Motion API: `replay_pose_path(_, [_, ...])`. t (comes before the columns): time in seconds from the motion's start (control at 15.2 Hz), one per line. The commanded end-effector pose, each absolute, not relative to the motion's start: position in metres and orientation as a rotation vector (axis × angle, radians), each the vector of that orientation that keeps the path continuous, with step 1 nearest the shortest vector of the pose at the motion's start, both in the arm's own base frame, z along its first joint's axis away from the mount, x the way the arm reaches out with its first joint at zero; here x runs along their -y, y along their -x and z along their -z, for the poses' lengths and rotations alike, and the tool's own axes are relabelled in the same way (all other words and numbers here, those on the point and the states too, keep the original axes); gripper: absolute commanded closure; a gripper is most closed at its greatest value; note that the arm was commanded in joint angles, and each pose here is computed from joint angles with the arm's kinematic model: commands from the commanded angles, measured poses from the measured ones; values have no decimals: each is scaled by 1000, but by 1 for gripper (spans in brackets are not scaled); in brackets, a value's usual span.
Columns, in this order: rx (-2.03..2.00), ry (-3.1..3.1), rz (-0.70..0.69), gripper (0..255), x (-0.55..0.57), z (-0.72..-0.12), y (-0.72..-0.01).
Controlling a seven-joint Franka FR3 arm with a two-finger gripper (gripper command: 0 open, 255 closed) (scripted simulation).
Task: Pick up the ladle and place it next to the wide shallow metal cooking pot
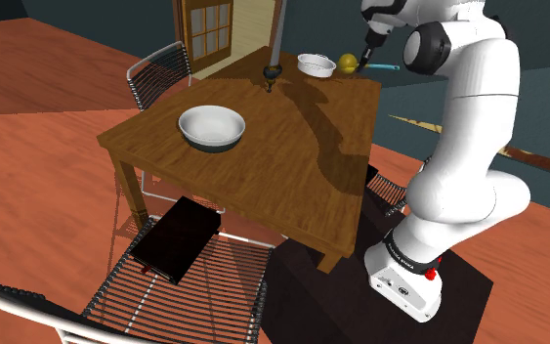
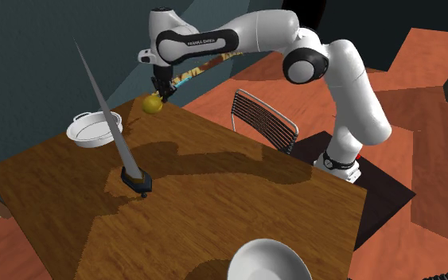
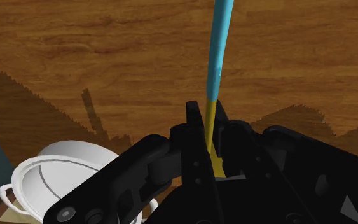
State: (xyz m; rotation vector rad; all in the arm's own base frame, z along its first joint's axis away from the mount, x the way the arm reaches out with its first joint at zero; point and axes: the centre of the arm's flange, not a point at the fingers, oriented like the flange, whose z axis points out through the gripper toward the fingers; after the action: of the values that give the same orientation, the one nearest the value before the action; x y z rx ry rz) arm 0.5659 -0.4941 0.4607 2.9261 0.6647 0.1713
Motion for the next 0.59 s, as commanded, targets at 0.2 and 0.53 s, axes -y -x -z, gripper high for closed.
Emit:
replay_pose_path(0.2, [-667,-2926,-172,255,559,-459,-558])
replay_pose_path(0.53, [-667,-2926,-172,255,559,-432,-558])
